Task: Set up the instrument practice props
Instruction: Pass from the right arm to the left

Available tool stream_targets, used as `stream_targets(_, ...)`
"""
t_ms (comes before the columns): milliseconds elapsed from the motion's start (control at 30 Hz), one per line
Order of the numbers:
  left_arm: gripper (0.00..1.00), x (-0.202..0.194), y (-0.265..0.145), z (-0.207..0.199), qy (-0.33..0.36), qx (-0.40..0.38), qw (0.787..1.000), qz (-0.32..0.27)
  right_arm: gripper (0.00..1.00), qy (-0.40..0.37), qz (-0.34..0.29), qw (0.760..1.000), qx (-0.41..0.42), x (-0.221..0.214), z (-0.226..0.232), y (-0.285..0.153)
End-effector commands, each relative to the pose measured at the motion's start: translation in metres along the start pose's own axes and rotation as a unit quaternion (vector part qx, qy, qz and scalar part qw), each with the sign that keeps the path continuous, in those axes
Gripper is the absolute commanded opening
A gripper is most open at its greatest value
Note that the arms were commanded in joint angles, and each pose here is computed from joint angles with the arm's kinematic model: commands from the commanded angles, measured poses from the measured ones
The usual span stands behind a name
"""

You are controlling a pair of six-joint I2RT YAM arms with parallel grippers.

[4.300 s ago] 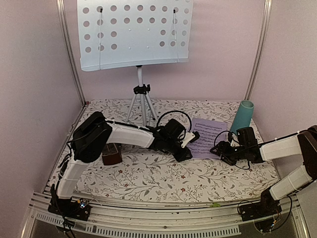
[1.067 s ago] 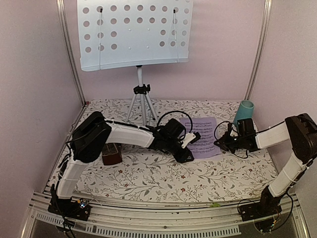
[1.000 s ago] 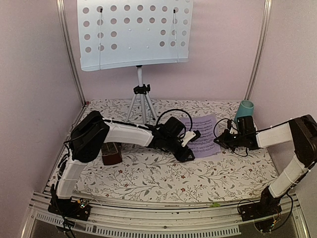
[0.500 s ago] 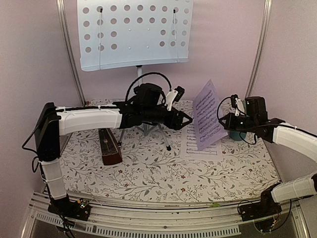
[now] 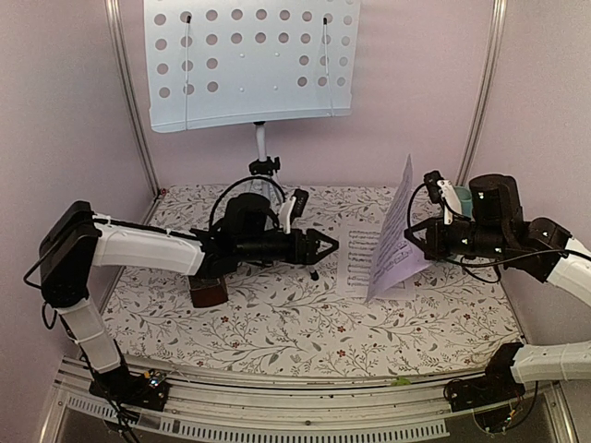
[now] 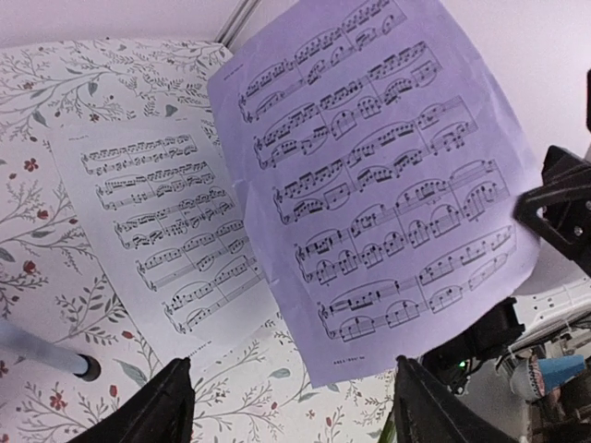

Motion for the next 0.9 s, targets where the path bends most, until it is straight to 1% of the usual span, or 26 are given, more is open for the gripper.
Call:
stream_targets(0,0.75,0.011,-0.014,-0.020,-0.061,-0.053,0.994,-0.073,0.00,-0.020,0.035,0.999,0.019,-0.013,0.025,-0.015)
stream_targets(67,0.78,-0.001,-0.017,-0.018,-0.096,-0.064,0.990,-0.076,0.00,-0.027,0.044,0.998,0.039,-0.017,0.037,-0.020)
stream_targets(200,0.83,-0.029,-0.019,-0.021,-0.174,-0.106,0.976,-0.073,0.00,-0.043,0.056,0.994,0.079,-0.023,0.061,-0.026)
stream_targets(300,0.84,-0.048,-0.020,-0.027,-0.225,-0.142,0.961,-0.079,0.00,-0.054,0.064,0.992,0.097,-0.022,0.075,-0.027)
stream_targets(433,0.84,-0.059,-0.022,-0.037,-0.279,-0.186,0.937,-0.100,0.00,-0.067,0.078,0.988,0.118,-0.024,0.093,-0.026)
stream_targets(567,0.85,-0.053,-0.025,-0.050,-0.296,-0.218,0.921,-0.125,0.00,-0.073,0.084,0.984,0.140,-0.019,0.109,-0.030)
stream_targets(667,0.86,-0.045,-0.025,-0.055,-0.300,-0.227,0.916,-0.141,0.00,-0.073,0.085,0.982,0.154,-0.013,0.118,-0.035)
stream_targets(800,0.87,-0.034,-0.029,-0.056,-0.299,-0.231,0.910,-0.169,0.00,-0.068,0.074,0.980,0.172,0.004,0.130,-0.050)
stream_targets(867,0.86,-0.025,-0.034,-0.059,-0.295,-0.248,0.903,-0.192,0.00,-0.067,0.078,0.980,0.171,0.006,0.131,-0.052)
Point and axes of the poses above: each gripper's point midway between its finger pads, its own y axis out along the fingers, its own z axis along the line the jaws close on, x = y × z, the point moved 4 cm from there along -y, back along the fingers, and after that the axes turned 11 degrees about y, right-handed, at the moved point
